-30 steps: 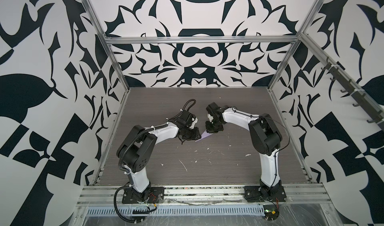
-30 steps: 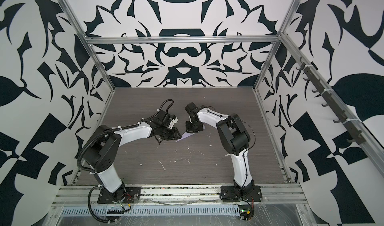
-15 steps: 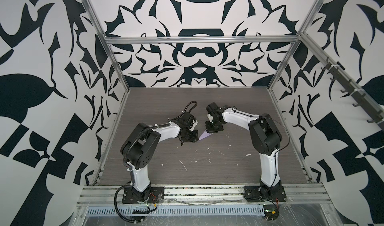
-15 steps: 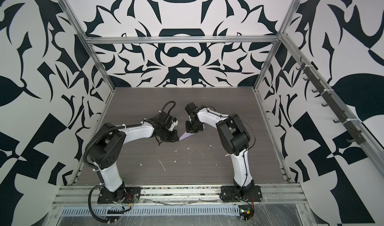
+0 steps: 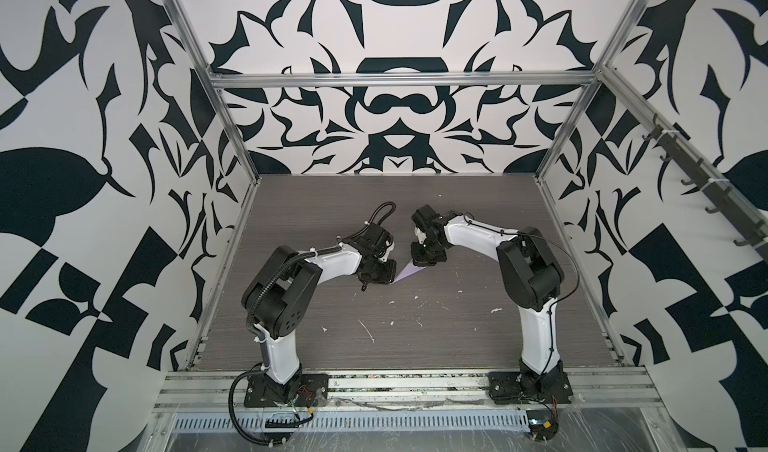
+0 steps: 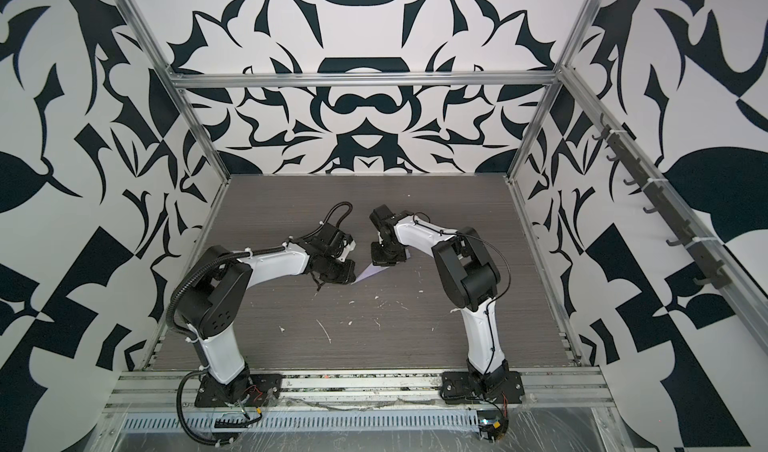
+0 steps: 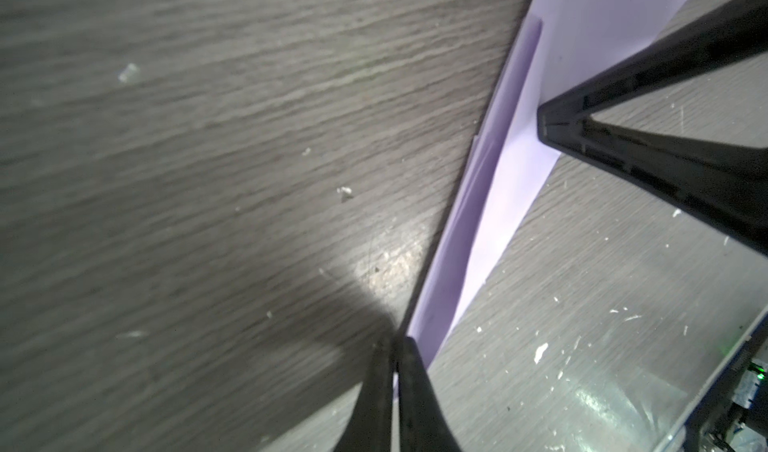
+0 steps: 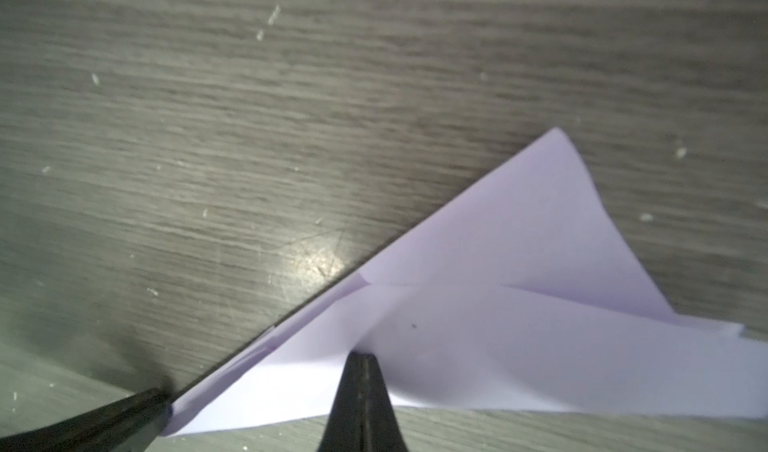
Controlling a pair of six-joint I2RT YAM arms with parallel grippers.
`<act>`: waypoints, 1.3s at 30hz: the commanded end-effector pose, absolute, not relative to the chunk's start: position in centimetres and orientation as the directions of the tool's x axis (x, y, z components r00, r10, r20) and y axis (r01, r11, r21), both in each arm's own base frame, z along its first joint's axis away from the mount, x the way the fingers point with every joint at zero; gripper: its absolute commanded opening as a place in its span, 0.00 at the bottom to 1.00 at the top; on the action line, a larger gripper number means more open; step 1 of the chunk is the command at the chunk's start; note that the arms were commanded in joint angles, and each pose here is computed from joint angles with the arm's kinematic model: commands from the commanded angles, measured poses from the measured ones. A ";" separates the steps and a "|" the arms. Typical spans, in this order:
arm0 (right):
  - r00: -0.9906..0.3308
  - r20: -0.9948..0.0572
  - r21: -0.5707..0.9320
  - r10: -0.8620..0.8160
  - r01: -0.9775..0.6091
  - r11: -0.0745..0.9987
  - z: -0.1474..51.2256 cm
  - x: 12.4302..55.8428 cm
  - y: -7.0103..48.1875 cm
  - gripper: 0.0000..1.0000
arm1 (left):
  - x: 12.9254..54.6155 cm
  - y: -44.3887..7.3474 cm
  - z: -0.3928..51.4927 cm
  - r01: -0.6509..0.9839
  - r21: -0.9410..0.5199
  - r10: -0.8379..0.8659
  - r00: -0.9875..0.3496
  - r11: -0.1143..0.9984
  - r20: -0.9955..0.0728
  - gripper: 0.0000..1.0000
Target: Fold a paper plane with a square sheet of paper (pick it up from the middle)
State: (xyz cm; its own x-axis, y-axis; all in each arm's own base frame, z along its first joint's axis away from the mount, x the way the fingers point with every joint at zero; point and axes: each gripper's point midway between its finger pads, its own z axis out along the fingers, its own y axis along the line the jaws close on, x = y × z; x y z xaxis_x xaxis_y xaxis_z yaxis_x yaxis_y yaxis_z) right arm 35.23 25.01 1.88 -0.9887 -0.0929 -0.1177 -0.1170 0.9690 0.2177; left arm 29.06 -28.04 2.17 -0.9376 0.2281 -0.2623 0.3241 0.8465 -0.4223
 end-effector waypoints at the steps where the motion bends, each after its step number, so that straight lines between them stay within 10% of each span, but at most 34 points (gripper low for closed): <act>1: -0.994 -0.038 0.116 -0.101 -0.104 0.988 -1.3 33.9 23.0 0.02 | 28.4 -26.9 0.7 0.312 -0.362 0.250 -0.945 0.878 -0.210 0.10; 12: -0.995 -0.030 0.112 -0.099 -0.101 0.989 -1.6 33.7 22.9 0.02 | 30.8 -30.5 8.4 0.337 -0.521 0.148 -0.917 0.784 -0.371 0.10; 39: -0.996 -0.006 0.079 -0.093 -0.093 0.993 -2.7 33.1 22.1 0.01 | 29.7 -29.6 2.0 0.115 -0.501 0.046 -0.988 0.858 -0.147 0.07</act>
